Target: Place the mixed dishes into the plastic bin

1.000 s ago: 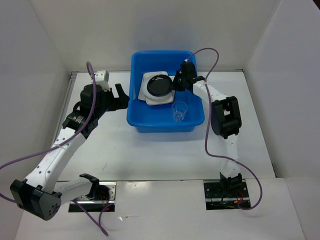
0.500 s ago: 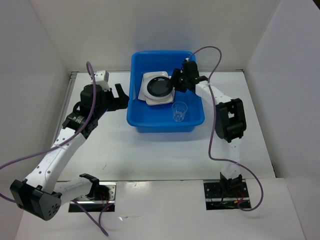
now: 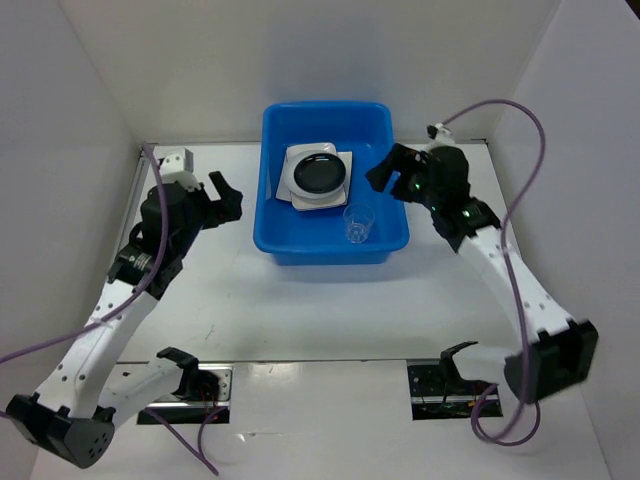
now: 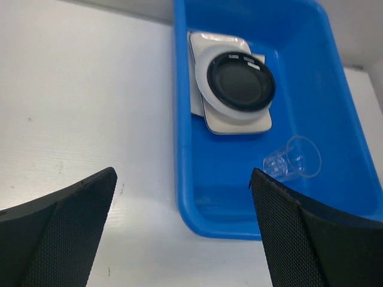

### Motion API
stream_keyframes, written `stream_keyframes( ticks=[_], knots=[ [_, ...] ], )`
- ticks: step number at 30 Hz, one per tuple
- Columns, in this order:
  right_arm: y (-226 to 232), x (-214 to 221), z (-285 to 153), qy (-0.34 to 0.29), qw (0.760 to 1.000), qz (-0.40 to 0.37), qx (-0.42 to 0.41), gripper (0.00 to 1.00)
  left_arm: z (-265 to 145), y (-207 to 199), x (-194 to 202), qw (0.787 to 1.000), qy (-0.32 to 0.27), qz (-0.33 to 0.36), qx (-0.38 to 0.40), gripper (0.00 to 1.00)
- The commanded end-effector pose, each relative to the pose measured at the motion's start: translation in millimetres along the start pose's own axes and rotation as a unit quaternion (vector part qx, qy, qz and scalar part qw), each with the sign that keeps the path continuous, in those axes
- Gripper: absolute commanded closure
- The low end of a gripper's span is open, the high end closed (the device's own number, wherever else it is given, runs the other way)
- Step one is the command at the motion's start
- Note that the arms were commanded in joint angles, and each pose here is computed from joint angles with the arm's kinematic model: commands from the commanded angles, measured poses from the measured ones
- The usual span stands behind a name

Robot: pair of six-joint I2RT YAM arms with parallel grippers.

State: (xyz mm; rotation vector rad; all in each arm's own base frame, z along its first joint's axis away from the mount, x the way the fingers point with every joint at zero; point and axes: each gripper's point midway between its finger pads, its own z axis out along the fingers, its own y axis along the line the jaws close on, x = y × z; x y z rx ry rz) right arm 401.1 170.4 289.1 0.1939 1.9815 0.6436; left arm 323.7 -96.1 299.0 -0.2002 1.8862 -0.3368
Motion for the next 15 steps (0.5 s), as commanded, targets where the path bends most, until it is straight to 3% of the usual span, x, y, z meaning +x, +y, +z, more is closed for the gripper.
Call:
stream_keyframes(
  ticks=[1, 6, 9, 15],
  knots=[
    [-7.3, -0.4, -53.8, -0.050, 0.999, 0.009, -0.007, 0.12, -25.2, 14.4, -36.2, 0.995, -0.089, -0.029, -0.031, 0.00],
    [-26.2, 10.2, -150.7, -0.135, 0.990, 0.042, -0.010, 0.00, -34.4, 24.9, -25.6, 0.994, -0.094, -0.027, -0.039, 0.00],
    [-36.7, 17.9, -189.1, -0.172, 0.983, 0.060, -0.008, 0.00, -37.3, 31.6, -12.8, 0.994, -0.088, -0.041, -0.046, 0.00],
    [-57.3, 30.7, -222.8, -0.219, 0.971, 0.096, 0.007, 0.00, -35.2, 35.4, -3.5, 0.993, -0.076, -0.064, -0.057, 0.00]
  ],
)
